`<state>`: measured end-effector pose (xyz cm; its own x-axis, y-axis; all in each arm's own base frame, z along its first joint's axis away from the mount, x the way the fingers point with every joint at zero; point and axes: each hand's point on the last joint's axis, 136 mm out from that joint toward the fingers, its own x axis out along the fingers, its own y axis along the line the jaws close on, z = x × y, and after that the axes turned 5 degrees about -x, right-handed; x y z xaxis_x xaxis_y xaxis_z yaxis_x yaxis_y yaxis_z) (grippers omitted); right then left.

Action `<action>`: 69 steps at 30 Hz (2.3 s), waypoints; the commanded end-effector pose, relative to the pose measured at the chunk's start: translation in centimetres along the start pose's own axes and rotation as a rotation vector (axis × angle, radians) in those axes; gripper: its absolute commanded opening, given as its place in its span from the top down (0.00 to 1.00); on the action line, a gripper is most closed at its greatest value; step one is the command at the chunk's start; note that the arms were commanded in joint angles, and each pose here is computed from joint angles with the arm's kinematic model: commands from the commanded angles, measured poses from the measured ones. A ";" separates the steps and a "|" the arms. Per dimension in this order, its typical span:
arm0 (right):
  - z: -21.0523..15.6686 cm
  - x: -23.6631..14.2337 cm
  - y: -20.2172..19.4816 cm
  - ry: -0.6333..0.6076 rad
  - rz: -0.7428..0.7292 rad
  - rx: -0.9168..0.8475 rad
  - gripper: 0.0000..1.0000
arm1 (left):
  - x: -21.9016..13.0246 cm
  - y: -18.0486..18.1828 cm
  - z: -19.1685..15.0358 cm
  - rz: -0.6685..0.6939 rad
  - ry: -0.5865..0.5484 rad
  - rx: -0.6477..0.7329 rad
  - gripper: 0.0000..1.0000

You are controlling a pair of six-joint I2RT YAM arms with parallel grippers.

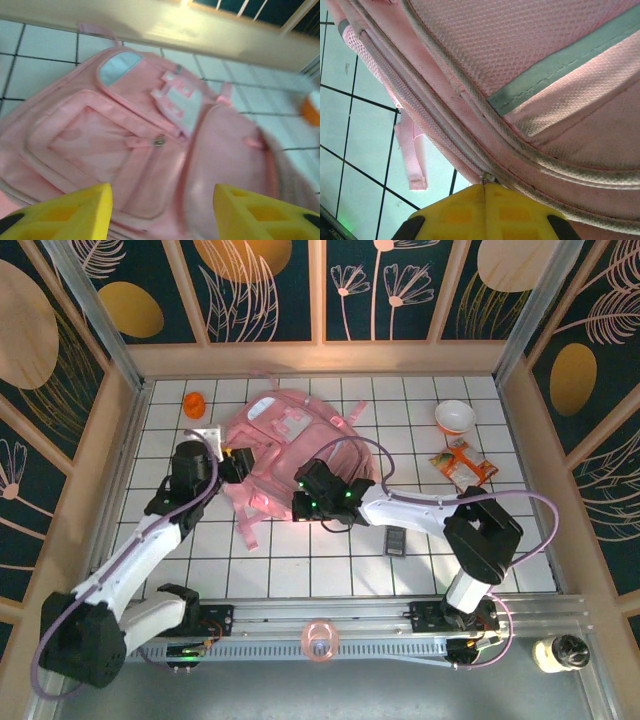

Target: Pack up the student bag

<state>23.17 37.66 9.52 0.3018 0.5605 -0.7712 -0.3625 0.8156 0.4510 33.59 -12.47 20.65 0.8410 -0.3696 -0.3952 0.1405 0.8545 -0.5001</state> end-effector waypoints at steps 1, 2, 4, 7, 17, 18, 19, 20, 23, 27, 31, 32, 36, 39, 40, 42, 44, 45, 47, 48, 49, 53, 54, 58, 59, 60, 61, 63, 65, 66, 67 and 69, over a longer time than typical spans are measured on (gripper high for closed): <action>1.5 0.3 1.3 -0.030 0.040 0.005 1.00 | -0.3 -0.2 -5.1 -0.035 0.152 -0.412 0.44; 1.4 0.4 1.3 -0.028 0.040 0.004 1.00 | -0.3 -0.3 -6.3 -0.042 0.182 -0.461 0.44; 1.4 0.3 1.2 -0.027 0.039 0.005 1.00 | -0.3 -0.5 -8.7 -0.045 0.231 -0.564 0.42; 1.3 0.3 1.2 -0.027 0.034 0.002 1.00 | -0.2 0.0 -11.0 -0.032 0.267 -0.689 0.40; 1.1 0.4 1.2 -0.018 0.030 -0.005 1.00 | 1.0 -1.5 -13.1 -0.123 0.351 -0.840 0.38; 1.0 0.4 1.2 -0.016 0.029 -0.006 1.00 | 1.2 -1.7 -13.3 -0.123 0.363 -0.842 0.38; 1.1 0.3 1.2 -0.018 0.030 -0.007 1.00 | 1.3 -1.7 -13.6 -0.118 0.372 -0.849 0.38; 1.1 0.3 1.2 -0.018 0.030 -0.008 1.00 | 1.4 -1.7 -13.8 -0.114 0.378 -0.857 0.38; 1.0 0.3 1.3 -0.016 0.030 -0.011 1.00 | 1.8 -1.7 -14.4 -0.106 0.389 -0.887 0.39; 1.0 0.2 1.3 -0.013 0.024 -0.012 1.00 | 2.6 -2.1 -15.0 -0.106 0.396 -0.918 0.42; 0.7 0.2 0.9 -0.002 -0.005 -0.016 1.00 | 3.4 -2.5 -15.6 -0.120 0.412 -0.969 0.45; 0.6 0.2 0.7 0.001 -0.016 -0.015 1.00 | 3.5 -2.7 -15.8 -0.121 0.421 -0.973 0.46; 0.4 0.2 -0.1 0.012 -0.061 -0.014 1.00 | 3.9 -3.5 -16.0 -0.147 0.438 -1.003 0.67; 0.1 0.2 -0.7 0.021 -0.091 -0.004 1.00 | 4.0 -3.9 -15.7 -0.163 0.430 -1.015 0.91; -0.2 0.3 -0.9 0.031 -0.100 0.000 1.00 | 3.9 -3.9 -15.6 -0.165 0.425 -1.019 0.98; -0.5 0.4 -1.7 0.037 -0.135 0.005 1.00 | 3.8 -3.9 -15.3 -0.166 0.414 -1.027 1.00; -0.8 0.4 -2.1 0.043 -0.158 0.007 1.00 | 3.7 -4.1 -15.0 -0.174 0.407 -1.030 1.00; -0.8 0.5 -2.3 0.042 -0.169 0.007 1.00 | 3.7 -4.2 -14.8 -0.175 0.405 -1.029 1.00; -0.8 0.5 -2.3 0.041 -0.176 0.006 0.96 | 3.6 -4.3 -14.6 -0.180 0.401 -1.028 1.00; -0.8 0.5 -2.3 0.040 -0.178 0.008 0.94 | 3.6 -4.3 -14.5 -0.182 0.398 -1.029 1.00; -0.8 0.5 -2.4 0.040 -0.181 0.010 0.92 | 3.6 -4.4 -14.5 -0.183 0.398 -1.032 1.00; -1.3 0.8 -2.5 0.054 -0.188 0.010 0.88 | 3.5 -4.5 -14.1 -0.192 0.391 -1.036 1.00; -1.4 0.9 -2.4 0.058 -0.190 0.010 0.86 | 3.5 -4.6 -14.1 -0.195 0.390 -1.037 1.00; -1.6 1.0 -2.6 0.064 -0.207 0.010 0.81 | 3.4 -4.8 -13.8 -0.206 0.389 -1.042 1.00; -1.8 1.0 -2.7 0.067 -0.212 0.012 0.81 | 3.4 -4.9 -13.7 -0.209 0.388 -1.044 1.00; -1.9 1.0 -2.8 0.070 -0.219 0.011 0.86 | 3.3 -4.9 -13.7 -0.210 0.386 -1.044 1.00; -2.0 1.0 -3.1 0.073 -0.230 0.013 0.91 | 3.3 -4.9 -13.6 -0.211 0.384 -1.044 1.00; -2.0 0.7 -3.8 0.071 -0.264 0.013 1.00 | 3.3 -4.7 -13.6 -0.202 0.377 -1.037 1.00; -1.9 0.1 -4.3 0.062 -0.286 0.012 1.00 | 3.2 -4.2 -13.9 -0.178 0.371 -1.023 1.00; -1.7 -0.3 -4.6 0.058 -0.299 0.012 1.00 | 3.2 -3.9 -14.0 -0.162 0.363 -1.013 1.00; -1.6 -0.7 -5.0 0.055 -0.309 0.015 1.00 | 3.2 -3.5 -14.2 -0.143 0.360 -0.997 1.00; -1.4 -1.8 -6.3 0.046 -0.337 0.020 1.00 | 3.1 -2.7 -14.6 -0.106 0.354 -0.960 1.00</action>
<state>23.20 36.41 8.38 0.3281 0.4206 -0.8458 -0.2986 0.8957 0.3296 27.60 -21.67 7.95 0.5828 -0.6616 -0.4719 -0.4556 0.2149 -0.8639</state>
